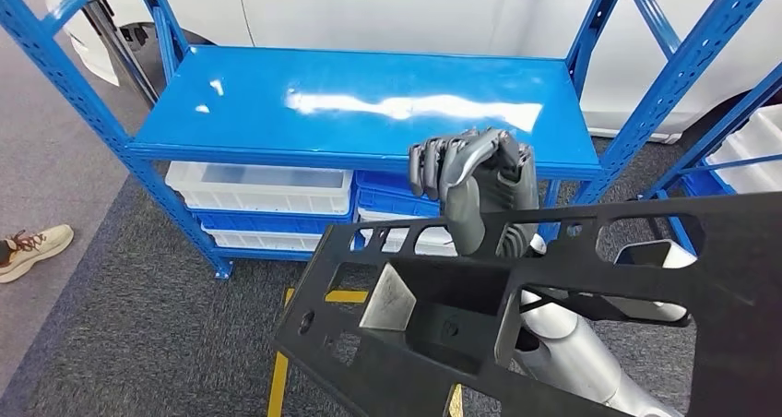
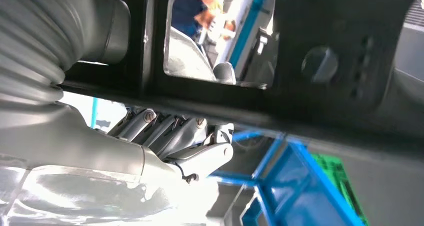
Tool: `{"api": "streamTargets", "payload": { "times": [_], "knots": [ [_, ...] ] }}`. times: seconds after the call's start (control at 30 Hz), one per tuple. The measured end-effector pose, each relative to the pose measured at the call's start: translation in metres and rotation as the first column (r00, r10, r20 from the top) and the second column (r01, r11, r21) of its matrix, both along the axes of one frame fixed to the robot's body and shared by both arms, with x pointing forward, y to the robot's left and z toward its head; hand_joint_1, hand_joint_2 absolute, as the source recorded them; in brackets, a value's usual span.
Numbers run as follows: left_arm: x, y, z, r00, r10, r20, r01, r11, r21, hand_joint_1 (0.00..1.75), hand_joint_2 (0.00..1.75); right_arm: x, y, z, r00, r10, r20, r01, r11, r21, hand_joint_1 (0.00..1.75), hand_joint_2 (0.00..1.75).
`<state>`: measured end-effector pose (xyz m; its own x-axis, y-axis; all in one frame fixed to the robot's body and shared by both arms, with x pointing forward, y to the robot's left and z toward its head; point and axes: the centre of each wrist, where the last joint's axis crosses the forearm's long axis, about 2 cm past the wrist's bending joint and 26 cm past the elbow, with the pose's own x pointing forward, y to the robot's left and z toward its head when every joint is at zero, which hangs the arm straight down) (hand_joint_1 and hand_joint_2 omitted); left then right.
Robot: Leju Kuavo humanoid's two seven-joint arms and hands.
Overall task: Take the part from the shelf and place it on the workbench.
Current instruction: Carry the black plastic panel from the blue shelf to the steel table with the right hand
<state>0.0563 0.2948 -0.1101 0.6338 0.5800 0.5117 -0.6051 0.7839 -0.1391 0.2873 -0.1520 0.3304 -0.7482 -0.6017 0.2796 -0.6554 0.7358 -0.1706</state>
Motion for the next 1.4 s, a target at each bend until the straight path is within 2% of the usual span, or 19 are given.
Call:
{"api": "streamTargets", "payload": {
  "times": [0.17,0.3,0.5,0.9,1.13,1.4],
  "knots": [
    [-0.003,0.000,0.000,0.999,0.017,-0.028,-0.019,0.998,-0.066,0.00,1.75,0.001,0.001,-0.011,1.000,-0.011,0.005,0.011,0.999,-0.047,1.75,1.75],
    [-0.007,0.000,-0.001,0.995,0.022,-0.094,-0.033,0.992,-0.124,0.00,1.75,0.004,0.000,-0.022,0.999,-0.032,0.012,0.033,0.996,-0.088,1.75,1.75],
    [-0.008,-0.003,-0.001,0.982,0.044,-0.182,-0.067,0.990,-0.125,0.00,1.75,0.005,-0.003,-0.038,0.998,-0.057,0.016,0.058,0.991,-0.119,1.75,1.75],
    [-0.011,0.007,-0.001,0.980,-0.047,-0.193,0.019,0.989,-0.145,0.00,1.75,0.000,-0.015,-0.048,0.992,-0.126,0.021,0.128,0.982,-0.138,1.75,1.75],
    [-0.011,0.008,-0.001,0.982,-0.054,-0.183,0.032,0.992,-0.125,0.00,1.75,-0.012,-0.020,-0.039,0.987,-0.122,0.106,0.136,0.981,-0.135,1.75,1.75],
    [-0.008,0.001,-0.001,0.987,-0.067,-0.149,0.046,0.989,-0.140,0.00,1.75,-0.022,-0.022,-0.025,0.982,-0.128,0.143,0.146,0.981,-0.124,1.75,1.75]
  ]
}}
